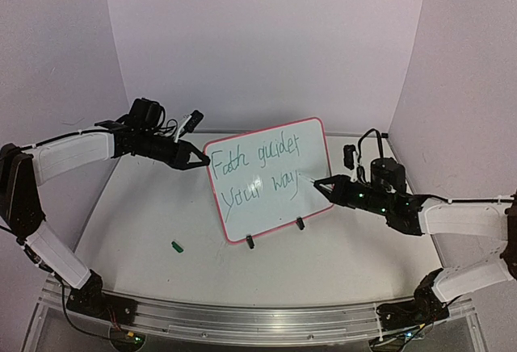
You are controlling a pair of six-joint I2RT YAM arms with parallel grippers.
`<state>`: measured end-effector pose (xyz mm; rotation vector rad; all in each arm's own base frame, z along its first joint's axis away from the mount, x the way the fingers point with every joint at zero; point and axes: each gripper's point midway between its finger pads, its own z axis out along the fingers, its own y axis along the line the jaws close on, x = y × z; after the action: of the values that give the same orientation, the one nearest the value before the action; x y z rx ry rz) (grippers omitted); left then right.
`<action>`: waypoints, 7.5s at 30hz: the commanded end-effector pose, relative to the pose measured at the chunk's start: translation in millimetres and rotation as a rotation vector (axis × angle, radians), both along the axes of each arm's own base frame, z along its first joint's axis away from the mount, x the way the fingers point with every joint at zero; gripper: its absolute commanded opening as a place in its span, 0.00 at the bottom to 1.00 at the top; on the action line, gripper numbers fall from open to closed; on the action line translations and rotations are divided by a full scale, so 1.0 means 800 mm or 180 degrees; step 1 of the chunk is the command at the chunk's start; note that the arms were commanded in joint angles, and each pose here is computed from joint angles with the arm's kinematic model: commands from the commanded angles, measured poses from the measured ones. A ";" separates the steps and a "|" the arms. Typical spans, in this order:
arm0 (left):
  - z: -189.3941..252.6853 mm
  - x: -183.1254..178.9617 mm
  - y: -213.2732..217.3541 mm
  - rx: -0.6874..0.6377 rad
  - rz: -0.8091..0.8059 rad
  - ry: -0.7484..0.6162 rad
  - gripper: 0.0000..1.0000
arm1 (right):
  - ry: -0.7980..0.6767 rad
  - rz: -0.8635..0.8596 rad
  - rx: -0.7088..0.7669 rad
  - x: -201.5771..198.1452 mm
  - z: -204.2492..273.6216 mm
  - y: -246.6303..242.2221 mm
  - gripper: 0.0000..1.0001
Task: Write a sentence on the whiteboard
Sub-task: Write a sentence on the whiteboard, then pick up the pen cap from the center of the board.
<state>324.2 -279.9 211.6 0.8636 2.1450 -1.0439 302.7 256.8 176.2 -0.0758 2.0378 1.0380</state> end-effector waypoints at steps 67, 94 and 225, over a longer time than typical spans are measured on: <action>-0.087 -0.046 0.014 0.0676 -0.0102 0.0542 0.24 | -0.0436 -0.0719 -0.0373 0.000 0.066 -0.076 0.00; -0.105 -0.091 0.130 0.0019 0.2477 0.1253 0.60 | -0.0566 -0.0696 -0.0421 -0.013 0.074 -0.086 0.00; -0.277 -0.206 0.075 0.2512 0.1303 0.0876 0.24 | -0.0224 -0.0764 -0.0613 -0.020 0.035 -0.097 0.00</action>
<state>186.7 -246.4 7.0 0.5454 2.7250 -0.2080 287.1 183.3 199.7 0.0138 2.0360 0.6838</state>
